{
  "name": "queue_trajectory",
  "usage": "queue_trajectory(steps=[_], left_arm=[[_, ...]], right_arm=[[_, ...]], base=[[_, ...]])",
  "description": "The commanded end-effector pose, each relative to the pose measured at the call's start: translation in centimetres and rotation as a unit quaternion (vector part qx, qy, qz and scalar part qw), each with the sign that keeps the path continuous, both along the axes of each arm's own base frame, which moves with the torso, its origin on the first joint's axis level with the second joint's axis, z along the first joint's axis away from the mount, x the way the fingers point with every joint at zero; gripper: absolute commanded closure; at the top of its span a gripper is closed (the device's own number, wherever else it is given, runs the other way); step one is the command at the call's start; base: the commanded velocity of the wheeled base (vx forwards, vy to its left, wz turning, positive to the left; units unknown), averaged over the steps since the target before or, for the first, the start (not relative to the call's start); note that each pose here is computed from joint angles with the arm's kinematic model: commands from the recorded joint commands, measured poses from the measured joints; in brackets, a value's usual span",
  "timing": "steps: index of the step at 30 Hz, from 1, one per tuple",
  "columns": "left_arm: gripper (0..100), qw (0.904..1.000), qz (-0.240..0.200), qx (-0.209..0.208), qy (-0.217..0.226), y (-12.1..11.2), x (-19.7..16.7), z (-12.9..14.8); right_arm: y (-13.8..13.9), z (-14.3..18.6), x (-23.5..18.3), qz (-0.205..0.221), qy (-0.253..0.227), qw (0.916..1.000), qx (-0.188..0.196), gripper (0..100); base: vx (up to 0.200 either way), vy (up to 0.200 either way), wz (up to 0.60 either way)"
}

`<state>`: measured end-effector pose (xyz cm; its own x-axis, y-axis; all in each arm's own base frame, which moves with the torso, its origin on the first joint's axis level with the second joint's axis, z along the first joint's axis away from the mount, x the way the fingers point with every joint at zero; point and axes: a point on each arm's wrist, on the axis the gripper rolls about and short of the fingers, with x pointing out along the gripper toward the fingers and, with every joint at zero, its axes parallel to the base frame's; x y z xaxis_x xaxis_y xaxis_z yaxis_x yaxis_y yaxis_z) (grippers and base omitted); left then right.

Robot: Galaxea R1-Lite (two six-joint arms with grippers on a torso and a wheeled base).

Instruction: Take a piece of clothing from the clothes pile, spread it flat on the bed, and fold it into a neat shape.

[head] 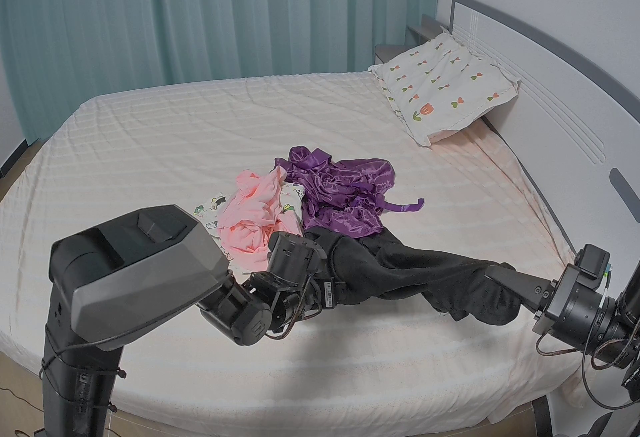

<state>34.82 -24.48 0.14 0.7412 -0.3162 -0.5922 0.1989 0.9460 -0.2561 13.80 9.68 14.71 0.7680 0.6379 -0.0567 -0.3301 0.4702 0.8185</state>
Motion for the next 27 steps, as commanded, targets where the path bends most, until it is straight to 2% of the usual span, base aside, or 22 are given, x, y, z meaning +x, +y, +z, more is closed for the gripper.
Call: queue_trajectory(steps=[1, 7, 14, 15, 18, 25, 27], left_arm=[[0, 0.9999, 0.005, 0.008, 0.004, -1.3, 2.3, -2.3], [0, 0.9994, 0.012, 0.026, 0.019, -1.4, 3.4, -3.2], [0, 0.9990, 0.033, 0.028, -0.008, -2.5, 5.4, -4.3], [100, 0.9990, 0.034, 0.029, -0.008, -2.5, 5.4, -4.4], [100, 0.9989, 0.035, 0.029, -0.011, -2.8, 5.6, -4.5], [100, 0.9981, 0.046, 0.037, 0.019, -2.0, 4.9, -4.9], [100, 0.9976, 0.058, 0.028, 0.027, -0.7, 3.9, -2.8]], right_arm=[[-0.1, 0.2, -0.5, 0.015, -0.005, 0.9999, 0.004, 100], [0.1, -0.3, 0.1, 0.010, 0.008, 0.9999, -0.004, 100], [0.3, -0.8, 0.4, 0.008, 0.019, 0.9997, -0.010, 100], [0.3, -0.8, 0.5, 0.008, 0.020, 0.9997, -0.010, 100], [0.3, -0.9, 0.5, 0.008, 0.021, 0.9997, -0.011, 100], [0.3, -1.4, 1.1, -0.002, 0.032, 0.9993, -0.018, 100], [0.1, -1.7, 1.4, -0.010, 0.040, 0.9989, -0.023, 100]], base=[[0.000, 0.000, 0.00], [0.000, 0.000, 0.00], [0.000, 0.000, 0.00], [0.000, 0.000, 0.00], [0.000, 0.000, 0.00], [0.000, 0.000, 0.00], [0.000, 0.000, 0.00]])
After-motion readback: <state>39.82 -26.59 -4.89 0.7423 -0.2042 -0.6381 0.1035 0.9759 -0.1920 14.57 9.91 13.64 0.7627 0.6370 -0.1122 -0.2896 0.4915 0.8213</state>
